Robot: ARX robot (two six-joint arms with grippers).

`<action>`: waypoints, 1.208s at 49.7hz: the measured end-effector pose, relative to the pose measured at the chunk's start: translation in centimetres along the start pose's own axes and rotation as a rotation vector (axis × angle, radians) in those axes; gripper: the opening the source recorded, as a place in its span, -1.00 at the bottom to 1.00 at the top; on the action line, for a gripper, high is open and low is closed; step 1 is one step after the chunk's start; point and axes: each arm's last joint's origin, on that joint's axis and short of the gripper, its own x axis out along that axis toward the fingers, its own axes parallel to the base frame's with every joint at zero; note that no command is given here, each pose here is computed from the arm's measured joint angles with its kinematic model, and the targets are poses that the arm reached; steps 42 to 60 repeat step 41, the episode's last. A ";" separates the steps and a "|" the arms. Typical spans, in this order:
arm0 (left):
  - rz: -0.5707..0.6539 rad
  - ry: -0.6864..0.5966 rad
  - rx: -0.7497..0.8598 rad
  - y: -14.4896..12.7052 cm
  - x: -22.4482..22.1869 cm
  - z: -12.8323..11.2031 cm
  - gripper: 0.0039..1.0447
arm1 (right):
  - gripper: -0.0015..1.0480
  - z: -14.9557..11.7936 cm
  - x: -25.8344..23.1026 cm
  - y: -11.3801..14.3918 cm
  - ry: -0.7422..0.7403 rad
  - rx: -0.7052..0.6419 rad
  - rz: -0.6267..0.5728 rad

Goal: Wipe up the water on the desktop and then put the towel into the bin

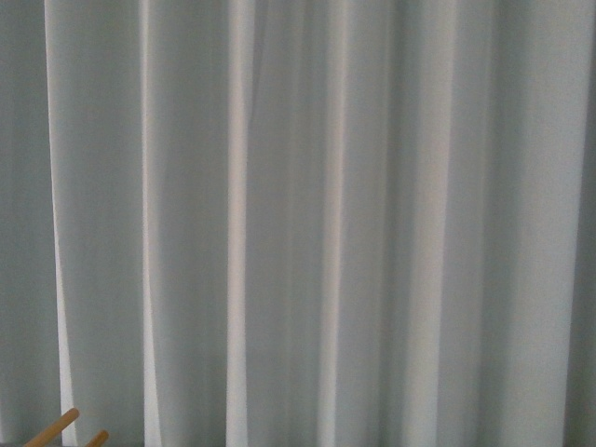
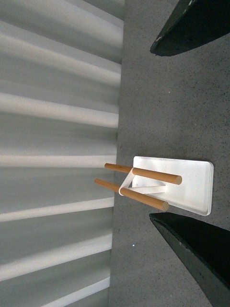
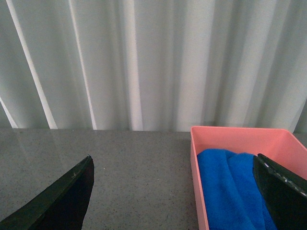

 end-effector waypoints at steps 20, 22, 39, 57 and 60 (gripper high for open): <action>0.000 0.000 0.000 0.0 0.0 0.0 0.88 | 0.87 0.0 0.0 0.0 0.000 0.000 0.000; 0.000 0.000 0.000 0.0 0.0 0.0 0.88 | 0.87 0.0 0.0 0.0 0.000 0.000 0.000; 0.000 0.000 0.000 0.0 0.0 0.0 0.88 | 0.87 0.0 0.0 0.0 0.000 0.000 0.000; 0.000 0.000 0.000 0.0 0.0 0.0 0.88 | 0.87 0.0 0.0 0.0 0.000 0.000 0.000; 0.000 0.000 0.000 0.0 0.0 0.0 0.88 | 0.87 0.0 0.0 0.0 0.000 0.000 0.000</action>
